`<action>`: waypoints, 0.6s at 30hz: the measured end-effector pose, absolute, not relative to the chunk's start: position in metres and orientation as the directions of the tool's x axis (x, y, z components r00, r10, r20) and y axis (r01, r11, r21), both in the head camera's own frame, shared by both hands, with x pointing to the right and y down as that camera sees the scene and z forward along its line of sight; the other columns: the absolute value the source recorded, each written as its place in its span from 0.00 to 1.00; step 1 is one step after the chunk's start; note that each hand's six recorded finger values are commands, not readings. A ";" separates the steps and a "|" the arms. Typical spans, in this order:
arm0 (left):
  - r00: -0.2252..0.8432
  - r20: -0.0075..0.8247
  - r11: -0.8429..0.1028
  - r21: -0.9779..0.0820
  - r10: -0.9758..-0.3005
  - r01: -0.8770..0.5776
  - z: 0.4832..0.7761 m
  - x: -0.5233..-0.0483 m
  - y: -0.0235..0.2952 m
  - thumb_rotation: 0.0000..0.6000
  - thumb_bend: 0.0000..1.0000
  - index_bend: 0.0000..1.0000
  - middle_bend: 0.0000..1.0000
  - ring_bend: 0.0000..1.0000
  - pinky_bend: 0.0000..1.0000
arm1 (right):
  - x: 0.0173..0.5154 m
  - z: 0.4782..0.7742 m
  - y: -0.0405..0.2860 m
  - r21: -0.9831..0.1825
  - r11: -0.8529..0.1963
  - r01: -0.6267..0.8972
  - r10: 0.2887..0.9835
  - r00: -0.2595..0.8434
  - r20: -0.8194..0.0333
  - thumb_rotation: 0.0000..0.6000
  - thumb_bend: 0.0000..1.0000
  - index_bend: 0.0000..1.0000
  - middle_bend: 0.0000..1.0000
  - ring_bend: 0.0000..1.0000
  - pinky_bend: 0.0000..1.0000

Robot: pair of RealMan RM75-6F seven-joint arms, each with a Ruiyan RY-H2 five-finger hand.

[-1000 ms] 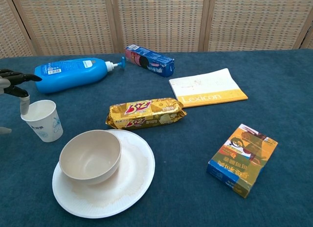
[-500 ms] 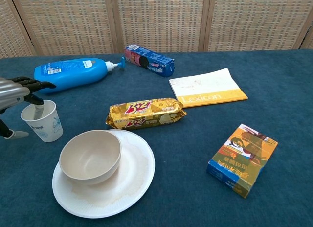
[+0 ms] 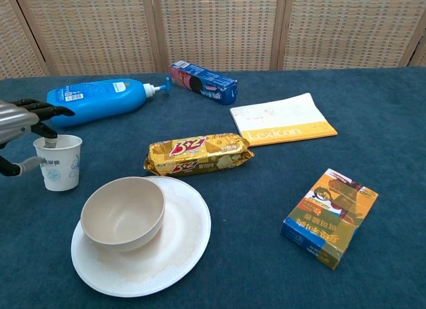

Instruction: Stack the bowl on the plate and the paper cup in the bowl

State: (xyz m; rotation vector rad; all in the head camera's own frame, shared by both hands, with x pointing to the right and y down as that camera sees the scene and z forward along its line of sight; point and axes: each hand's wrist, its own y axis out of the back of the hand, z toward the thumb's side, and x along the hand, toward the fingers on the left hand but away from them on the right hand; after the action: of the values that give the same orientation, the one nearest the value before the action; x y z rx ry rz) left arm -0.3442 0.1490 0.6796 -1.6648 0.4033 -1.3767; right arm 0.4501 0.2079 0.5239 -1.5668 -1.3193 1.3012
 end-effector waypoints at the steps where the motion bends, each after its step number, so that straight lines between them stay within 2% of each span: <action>1: 0.322 0.604 -0.534 -0.796 -0.729 0.285 0.679 -0.345 0.149 1.00 0.50 0.58 0.05 0.00 0.00 | 0.450 0.524 0.208 -0.935 -0.236 0.265 0.968 -0.023 -0.251 1.00 0.15 0.00 0.00 0.00 0.00; 9: 0.326 0.604 -0.533 -0.796 -0.728 0.286 0.678 -0.344 0.149 1.00 0.50 0.59 0.05 0.00 0.00 | 0.450 0.523 0.208 -0.935 -0.234 0.265 0.968 -0.025 -0.250 1.00 0.15 0.00 0.00 0.00 0.00; 18: 0.359 0.545 -0.487 -0.839 -0.758 0.243 0.657 -0.334 0.142 1.00 0.50 0.60 0.05 0.00 0.00 | 0.451 0.521 0.208 -0.936 -0.229 0.268 0.969 -0.028 -0.245 1.00 0.15 0.00 0.00 0.00 0.00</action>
State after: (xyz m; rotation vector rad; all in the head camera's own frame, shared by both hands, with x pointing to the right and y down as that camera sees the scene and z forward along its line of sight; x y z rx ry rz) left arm -0.3338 0.1419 0.6566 -1.6613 0.4659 -1.3075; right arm 0.4510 0.2075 0.5215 -1.5619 -1.3293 1.2973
